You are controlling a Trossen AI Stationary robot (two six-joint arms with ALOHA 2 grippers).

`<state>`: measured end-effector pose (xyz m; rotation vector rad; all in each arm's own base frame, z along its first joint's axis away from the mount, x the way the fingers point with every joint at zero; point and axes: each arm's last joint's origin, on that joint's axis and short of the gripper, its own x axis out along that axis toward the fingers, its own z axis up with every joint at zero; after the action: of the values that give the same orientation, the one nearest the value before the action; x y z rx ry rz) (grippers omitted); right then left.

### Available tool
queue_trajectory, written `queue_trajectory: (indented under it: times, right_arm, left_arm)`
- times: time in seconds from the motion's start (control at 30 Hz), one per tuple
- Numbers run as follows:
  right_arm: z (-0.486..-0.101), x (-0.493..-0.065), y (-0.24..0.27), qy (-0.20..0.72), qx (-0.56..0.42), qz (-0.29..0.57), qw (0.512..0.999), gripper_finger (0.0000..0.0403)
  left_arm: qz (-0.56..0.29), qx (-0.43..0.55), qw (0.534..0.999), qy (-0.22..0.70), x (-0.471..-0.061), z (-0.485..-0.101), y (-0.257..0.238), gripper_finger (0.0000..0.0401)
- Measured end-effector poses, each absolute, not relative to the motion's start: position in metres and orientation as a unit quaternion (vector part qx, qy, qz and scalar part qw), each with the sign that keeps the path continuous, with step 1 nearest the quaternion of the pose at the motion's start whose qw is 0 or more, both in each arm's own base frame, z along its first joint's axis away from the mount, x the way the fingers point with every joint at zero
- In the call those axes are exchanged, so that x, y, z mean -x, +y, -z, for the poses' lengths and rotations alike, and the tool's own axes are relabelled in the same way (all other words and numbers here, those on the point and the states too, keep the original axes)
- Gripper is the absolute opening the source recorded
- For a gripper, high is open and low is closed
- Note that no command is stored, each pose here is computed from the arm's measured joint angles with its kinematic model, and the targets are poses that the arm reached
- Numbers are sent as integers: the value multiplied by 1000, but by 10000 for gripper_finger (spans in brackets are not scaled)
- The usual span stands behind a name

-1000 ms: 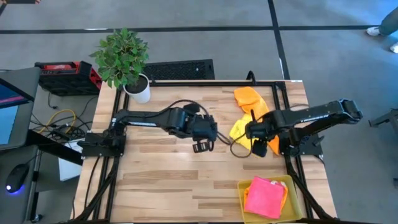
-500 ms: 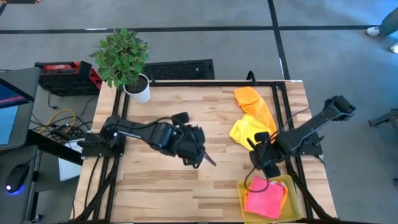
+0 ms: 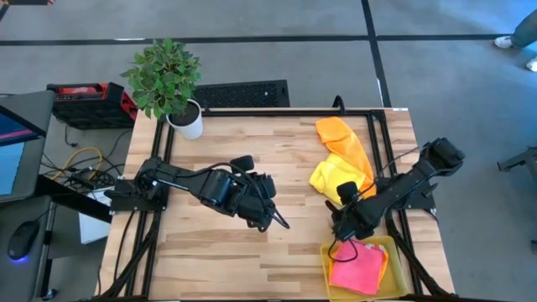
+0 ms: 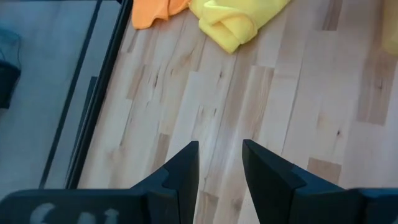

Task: Fold microfiber towels
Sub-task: Put the yellow microfiber cloth into the bin

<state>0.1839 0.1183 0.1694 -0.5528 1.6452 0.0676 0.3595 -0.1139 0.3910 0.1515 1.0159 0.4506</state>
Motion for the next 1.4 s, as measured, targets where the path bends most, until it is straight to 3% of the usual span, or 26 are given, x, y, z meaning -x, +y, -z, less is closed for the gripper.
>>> queue_trajectory:
  times: [0.67, 0.83, 1.17, 1.4]
  right_arm:
    - [-137, -195, 75, 742, 212, -18, 636, 216]
    - [-137, -197, 69, 747, 196, -16, 635, 169]
    - [-136, -204, 57, 754, 119, -33, 645, 22]
    - [-151, -204, 54, 748, 62, -49, 659, 18]
  left_arm:
    - [-244, -29, 845, 475, -363, -391, -102, 116]
    - [-244, -27, 845, 475, -363, -391, -103, 116]
    - [-249, -19, 845, 473, -363, -391, -103, 116]
    - [-251, -14, 845, 471, -363, -391, -103, 116]
